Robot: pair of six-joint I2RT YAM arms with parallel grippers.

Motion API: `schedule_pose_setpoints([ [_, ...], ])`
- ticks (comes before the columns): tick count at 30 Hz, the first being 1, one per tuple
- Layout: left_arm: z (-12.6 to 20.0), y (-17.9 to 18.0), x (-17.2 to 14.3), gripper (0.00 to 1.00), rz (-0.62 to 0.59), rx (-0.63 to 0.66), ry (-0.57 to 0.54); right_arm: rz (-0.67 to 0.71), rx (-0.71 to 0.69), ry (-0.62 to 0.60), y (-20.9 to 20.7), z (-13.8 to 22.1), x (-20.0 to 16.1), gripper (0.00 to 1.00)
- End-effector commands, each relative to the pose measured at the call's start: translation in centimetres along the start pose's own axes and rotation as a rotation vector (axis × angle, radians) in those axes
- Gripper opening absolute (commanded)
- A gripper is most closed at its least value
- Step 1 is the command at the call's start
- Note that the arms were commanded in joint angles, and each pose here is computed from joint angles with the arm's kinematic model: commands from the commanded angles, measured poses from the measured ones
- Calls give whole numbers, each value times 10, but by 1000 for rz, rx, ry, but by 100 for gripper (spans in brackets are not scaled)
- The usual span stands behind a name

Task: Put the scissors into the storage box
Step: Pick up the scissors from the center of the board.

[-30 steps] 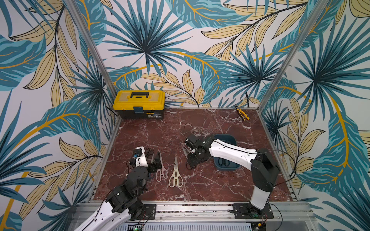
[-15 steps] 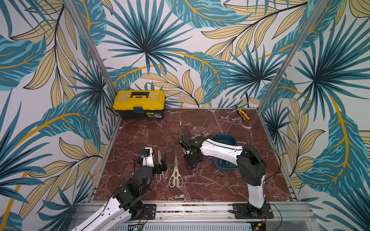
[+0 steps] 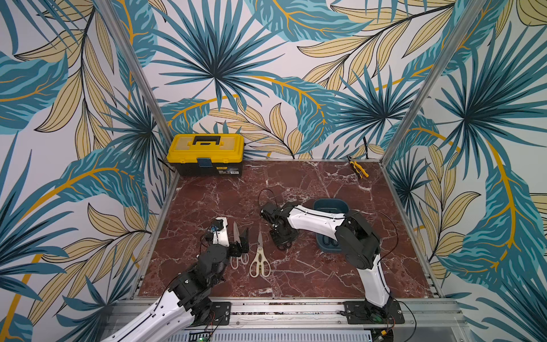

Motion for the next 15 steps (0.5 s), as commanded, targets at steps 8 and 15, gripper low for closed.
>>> schedule_pose_setpoints([
  [8,2,-6,7,100,-7,-54,-16,64,-15,-2,-2,12,-1,17],
  [15,7,-11,21,100,-6,-79,-73,36,89,-127,-2,66,4,16],
])
Point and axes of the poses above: each gripper's point midway between its finger pads, its own z axis back along the fingers, its own y axis along the line the jaws close on, x = y × z, the point moved 9 cm from there along z, back along the fingers, and after that the axes turned 7 degrees about z, right-handed, at the moved point
